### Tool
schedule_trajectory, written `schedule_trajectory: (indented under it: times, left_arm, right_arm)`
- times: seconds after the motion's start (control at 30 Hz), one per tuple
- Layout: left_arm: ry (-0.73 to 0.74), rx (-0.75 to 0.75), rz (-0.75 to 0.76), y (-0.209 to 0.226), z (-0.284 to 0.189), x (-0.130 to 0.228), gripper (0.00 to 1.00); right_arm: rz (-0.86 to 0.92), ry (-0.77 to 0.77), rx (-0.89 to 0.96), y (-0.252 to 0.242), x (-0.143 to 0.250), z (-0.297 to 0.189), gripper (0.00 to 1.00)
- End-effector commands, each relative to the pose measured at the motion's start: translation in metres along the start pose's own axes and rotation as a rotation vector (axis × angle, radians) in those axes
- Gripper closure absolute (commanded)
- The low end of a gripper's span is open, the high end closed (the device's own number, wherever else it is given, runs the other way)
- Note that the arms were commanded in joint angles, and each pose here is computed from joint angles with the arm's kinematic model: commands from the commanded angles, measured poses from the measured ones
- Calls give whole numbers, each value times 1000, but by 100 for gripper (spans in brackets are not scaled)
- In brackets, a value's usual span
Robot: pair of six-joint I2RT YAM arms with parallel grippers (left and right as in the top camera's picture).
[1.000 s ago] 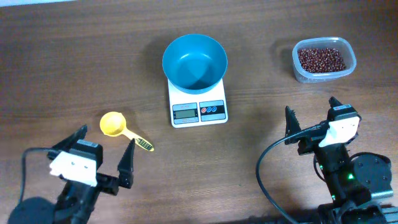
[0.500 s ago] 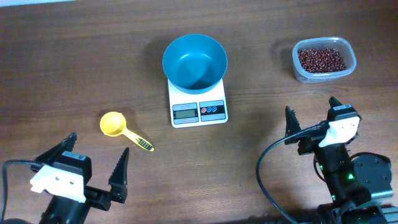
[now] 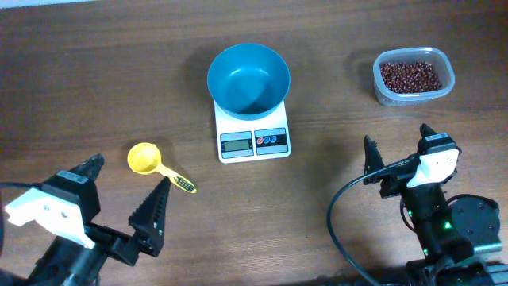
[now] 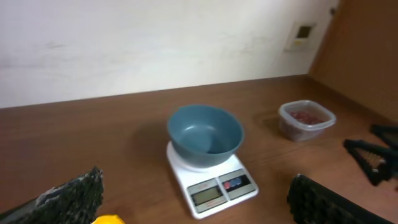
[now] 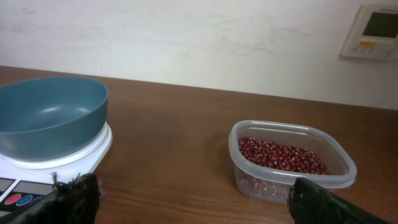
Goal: Scoop item into bowl and weigh 50g on scale
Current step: 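Move the left gripper over the yellow scoop's cup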
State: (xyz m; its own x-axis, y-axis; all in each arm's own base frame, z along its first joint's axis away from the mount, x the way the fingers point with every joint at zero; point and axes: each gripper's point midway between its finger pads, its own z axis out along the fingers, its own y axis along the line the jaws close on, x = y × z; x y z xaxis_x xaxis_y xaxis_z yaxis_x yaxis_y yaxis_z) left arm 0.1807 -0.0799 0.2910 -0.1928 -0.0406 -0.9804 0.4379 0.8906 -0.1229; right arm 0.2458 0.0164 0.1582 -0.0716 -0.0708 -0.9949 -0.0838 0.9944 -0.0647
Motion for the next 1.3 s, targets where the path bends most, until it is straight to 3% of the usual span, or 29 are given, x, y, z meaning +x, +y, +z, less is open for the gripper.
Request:
schedule_trajectory:
  times: [0.0,0.2,0.4,0.63,0.93,1.03,1.2,1.27]
  left_arm:
    - [-24,58,-12,-11,-2,-10,1]
    - [-40,62,-4,-12,-2,-14,2]
    - [70,50,-56,-9,-3,14,1]
    - [185,-35,-254,11,18,25,1]
    - [507,-422,-300,78,30,9,1]
    - [571,-360,-335,69,41,7,2]
    - [709,-244,-422,46,43,31,1]
    - [696,-214,-432,44,50,29,1]
  right_arm:
    - [-2,11,18,-3,5,0,1]
    - [-2,10,18,-3,4,0,1]
    - [-3,10,18,-3,4,0,1]
    - [-3,11,18,-3,5,0,1]
    - [-2,10,18,-3,4,0,1]
    - [-3,11,18,-3,5,0,1]
    - [-2,11,18,-3,5,0,1]
    - [-2,11,18,-3,5,0,1]
